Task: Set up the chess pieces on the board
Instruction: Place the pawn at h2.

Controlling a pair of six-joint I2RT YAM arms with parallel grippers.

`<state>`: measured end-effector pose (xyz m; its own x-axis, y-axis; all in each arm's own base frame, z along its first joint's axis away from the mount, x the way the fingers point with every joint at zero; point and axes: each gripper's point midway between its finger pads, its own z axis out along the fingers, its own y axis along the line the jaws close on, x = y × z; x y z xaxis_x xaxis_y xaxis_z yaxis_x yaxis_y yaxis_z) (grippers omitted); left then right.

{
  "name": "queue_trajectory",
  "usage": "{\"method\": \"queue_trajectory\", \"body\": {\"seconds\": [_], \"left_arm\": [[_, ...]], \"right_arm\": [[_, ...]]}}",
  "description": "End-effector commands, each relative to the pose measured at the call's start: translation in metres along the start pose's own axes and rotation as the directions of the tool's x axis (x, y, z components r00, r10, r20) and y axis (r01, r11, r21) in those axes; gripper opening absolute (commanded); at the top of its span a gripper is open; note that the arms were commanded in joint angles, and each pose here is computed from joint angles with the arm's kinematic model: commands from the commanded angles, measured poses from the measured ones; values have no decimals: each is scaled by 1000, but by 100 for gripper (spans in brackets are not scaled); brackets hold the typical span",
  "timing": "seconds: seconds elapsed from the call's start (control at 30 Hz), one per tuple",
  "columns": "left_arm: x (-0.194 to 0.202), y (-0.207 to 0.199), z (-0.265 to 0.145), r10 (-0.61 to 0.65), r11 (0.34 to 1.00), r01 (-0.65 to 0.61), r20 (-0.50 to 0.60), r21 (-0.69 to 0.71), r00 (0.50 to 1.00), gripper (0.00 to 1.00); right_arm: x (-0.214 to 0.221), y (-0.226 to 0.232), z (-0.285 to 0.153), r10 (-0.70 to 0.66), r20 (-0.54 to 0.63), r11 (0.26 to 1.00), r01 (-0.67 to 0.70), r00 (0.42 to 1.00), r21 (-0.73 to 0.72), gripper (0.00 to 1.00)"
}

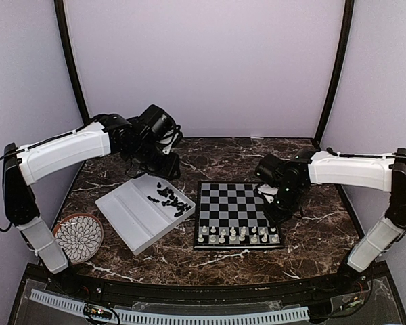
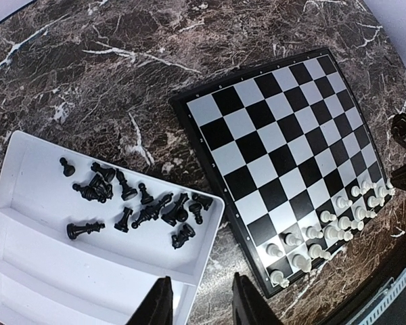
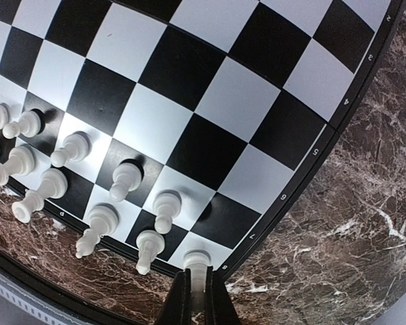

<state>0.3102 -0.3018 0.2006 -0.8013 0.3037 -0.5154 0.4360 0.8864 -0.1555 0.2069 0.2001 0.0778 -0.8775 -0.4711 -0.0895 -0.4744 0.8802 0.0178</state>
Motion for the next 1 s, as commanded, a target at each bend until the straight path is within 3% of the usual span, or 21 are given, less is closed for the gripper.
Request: {"method": "queue_trajectory", "body": {"seconds": [0.0,0.57,0.8,0.97], "left_arm": [[2,-1,-18,-30,999,30,29,20,999,32],[12,6,-30,-63,998,62,29,11,998,32],[17,9,-32,-74,997,73,27,7,997,32],[20,10,-32,-75,997,75,27,5,997,32]], "right_arm": [[-4,-7,4,21,24,1000,-22,999,15,1],[-7,-13,28,9,8,998,-9,1000,56,3],[-8,-14,30,8,-3,998,-8,1000,64,16],[-15,-13,10,14,27,998,-16,1000,59,24]]}}
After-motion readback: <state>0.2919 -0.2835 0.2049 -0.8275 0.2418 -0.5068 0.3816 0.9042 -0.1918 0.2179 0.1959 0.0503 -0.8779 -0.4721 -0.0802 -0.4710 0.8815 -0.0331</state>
